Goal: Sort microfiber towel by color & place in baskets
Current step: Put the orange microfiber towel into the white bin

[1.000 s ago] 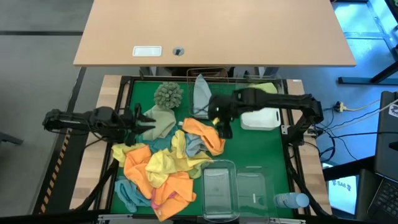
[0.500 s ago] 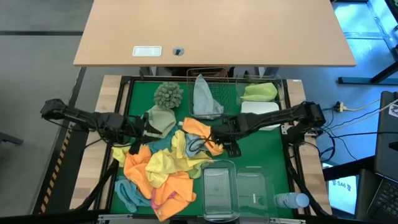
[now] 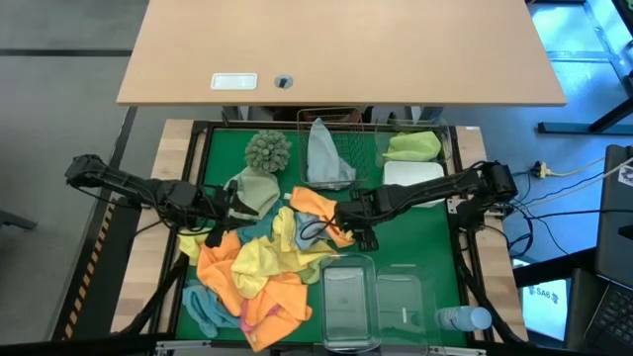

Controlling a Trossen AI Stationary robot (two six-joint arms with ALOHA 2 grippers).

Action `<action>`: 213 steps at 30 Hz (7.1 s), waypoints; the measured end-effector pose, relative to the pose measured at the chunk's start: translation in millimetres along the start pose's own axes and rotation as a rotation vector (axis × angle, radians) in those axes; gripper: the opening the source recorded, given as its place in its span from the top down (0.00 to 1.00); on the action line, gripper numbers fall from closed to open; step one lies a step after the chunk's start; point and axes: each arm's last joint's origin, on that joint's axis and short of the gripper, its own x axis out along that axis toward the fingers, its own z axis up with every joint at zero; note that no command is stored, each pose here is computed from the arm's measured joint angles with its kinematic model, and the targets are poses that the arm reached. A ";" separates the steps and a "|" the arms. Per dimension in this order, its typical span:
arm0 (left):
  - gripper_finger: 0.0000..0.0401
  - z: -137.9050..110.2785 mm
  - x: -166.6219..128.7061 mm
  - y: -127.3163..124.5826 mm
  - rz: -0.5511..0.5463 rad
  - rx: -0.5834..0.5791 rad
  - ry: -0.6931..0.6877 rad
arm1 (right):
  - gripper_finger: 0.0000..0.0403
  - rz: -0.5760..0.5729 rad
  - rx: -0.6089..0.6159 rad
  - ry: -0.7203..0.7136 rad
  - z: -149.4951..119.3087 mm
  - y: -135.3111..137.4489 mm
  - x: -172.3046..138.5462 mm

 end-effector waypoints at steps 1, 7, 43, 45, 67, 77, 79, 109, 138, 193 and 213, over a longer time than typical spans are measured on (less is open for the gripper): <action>0.69 0.0 0.0 0.0 0.000 0.000 0.000 | 0.34 0.000 0.000 -0.007 0.1 0.1 1.3; 0.69 0.0 0.0 0.1 0.000 0.000 0.000 | 0.35 0.031 0.001 -0.012 -4.0 1.6 10.6; 0.69 0.2 0.0 0.0 0.001 0.001 -0.001 | 0.98 0.068 -0.023 -0.155 -0.6 -9.3 -166.0; 0.69 0.7 0.0 0.0 0.004 -0.001 -0.006 | 0.99 0.033 -0.018 -0.185 -15.1 -11.1 -185.6; 0.69 5.6 -0.3 1.9 0.088 -0.009 -0.071 | 0.99 -0.436 0.350 -0.630 -164.3 -43.9 -308.0; 0.69 6.1 -0.4 2.8 0.121 -0.003 -0.082 | 0.99 -0.738 0.518 -0.801 -200.3 -52.2 -338.4; 0.69 6.2 -0.5 2.9 0.127 -0.003 -0.084 | 0.99 -0.775 0.538 -0.844 -208.9 -51.1 -345.0; 0.69 6.2 -0.5 3.4 0.141 -0.004 -0.087 | 0.99 -0.544 0.447 -0.670 -190.2 -52.8 -320.3; 0.69 6.2 -0.5 3.4 0.140 -0.003 -0.087 | 0.99 -0.416 0.389 -0.249 -180.1 -54.4 -192.8; 0.69 6.1 -0.5 3.3 0.140 -0.003 -0.086 | 0.99 -0.260 0.602 0.179 -199.0 -94.8 -36.5; 0.69 6.0 -0.5 3.3 0.140 -0.003 -0.085 | 0.49 -0.283 0.558 0.257 -199.7 -94.6 -53.5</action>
